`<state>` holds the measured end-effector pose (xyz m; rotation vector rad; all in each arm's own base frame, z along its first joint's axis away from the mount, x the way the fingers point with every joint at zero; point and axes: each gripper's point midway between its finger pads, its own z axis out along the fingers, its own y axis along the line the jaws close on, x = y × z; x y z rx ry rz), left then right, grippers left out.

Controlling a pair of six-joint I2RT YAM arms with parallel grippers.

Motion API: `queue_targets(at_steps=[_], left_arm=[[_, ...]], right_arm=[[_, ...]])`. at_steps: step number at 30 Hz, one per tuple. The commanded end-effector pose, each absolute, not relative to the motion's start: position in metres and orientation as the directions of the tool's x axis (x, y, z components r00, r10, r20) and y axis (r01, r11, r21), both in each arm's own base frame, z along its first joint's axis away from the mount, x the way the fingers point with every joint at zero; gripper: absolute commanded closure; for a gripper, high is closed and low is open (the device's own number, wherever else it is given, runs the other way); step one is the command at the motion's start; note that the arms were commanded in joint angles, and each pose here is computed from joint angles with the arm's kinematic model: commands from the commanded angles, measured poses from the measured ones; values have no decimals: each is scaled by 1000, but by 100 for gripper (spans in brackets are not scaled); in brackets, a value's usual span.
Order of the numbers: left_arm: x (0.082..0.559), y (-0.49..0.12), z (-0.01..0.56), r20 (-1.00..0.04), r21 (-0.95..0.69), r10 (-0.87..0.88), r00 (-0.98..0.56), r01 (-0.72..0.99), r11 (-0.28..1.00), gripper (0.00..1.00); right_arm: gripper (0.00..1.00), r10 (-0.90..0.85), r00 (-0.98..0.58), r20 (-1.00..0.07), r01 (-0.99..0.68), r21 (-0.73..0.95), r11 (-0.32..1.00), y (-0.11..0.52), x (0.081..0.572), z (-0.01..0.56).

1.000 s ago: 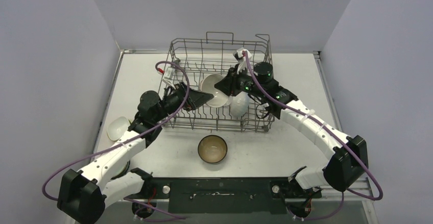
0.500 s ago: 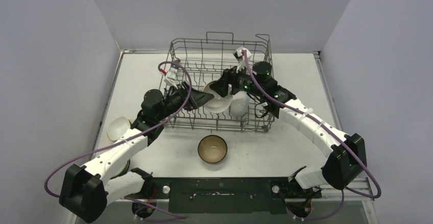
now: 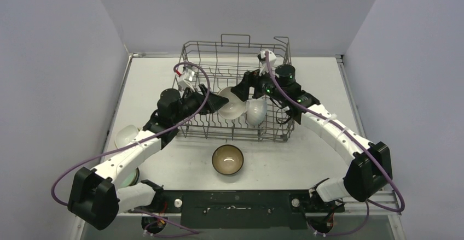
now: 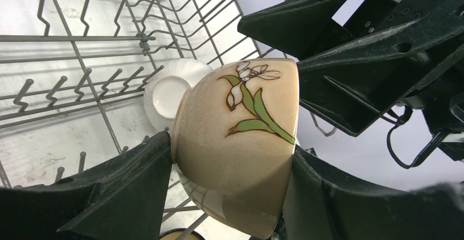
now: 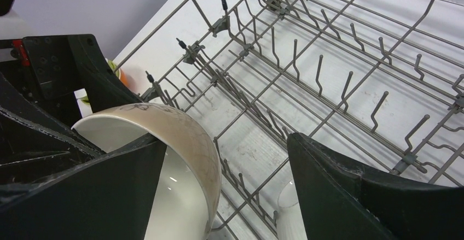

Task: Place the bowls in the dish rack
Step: Pick up the bowl from the dish rack.

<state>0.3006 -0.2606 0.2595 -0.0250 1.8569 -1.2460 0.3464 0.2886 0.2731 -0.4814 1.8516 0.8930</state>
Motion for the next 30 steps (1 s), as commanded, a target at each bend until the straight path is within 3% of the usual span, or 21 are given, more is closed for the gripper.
queue_targets(at_steps=[1,5,8,12,14,16,17,21,25,30], left_arm=[[309,-260,317,-716,-697,-494,-493,543,469,100],[310,-259,320,-723,-689,-498,-479,549,473,100],[309,-258,323,-734,-677,-491,-469,558,480,100],[305,-259,334,-742,-667,-486,-462,585,462,100],[302,-261,338,-738,-671,-483,-472,594,444,100],[299,-263,338,-727,-682,-478,-493,595,425,100],[297,-264,338,-721,-689,-475,-505,594,416,96],[291,-266,332,-683,-729,-459,-568,575,372,59],[287,-266,320,-648,-762,-431,-628,533,368,37],[283,-265,313,-611,-791,-430,-664,496,358,18]], right_arm=[[18,46,-411,-911,-668,335,664,286,356,269],[29,29,-432,-902,-680,346,646,291,354,259],[46,23,-433,-901,-692,349,632,294,354,256],[81,23,-421,-907,-714,347,609,299,353,258],[91,28,-405,-914,-722,338,604,299,354,261],[95,34,-385,-922,-730,327,601,299,354,267],[95,38,-378,-925,-732,323,599,300,355,270],[95,30,-346,-938,-755,297,584,303,356,281],[95,20,-322,-946,-773,275,572,305,357,291],[95,22,-300,-954,-782,259,568,306,359,302]])
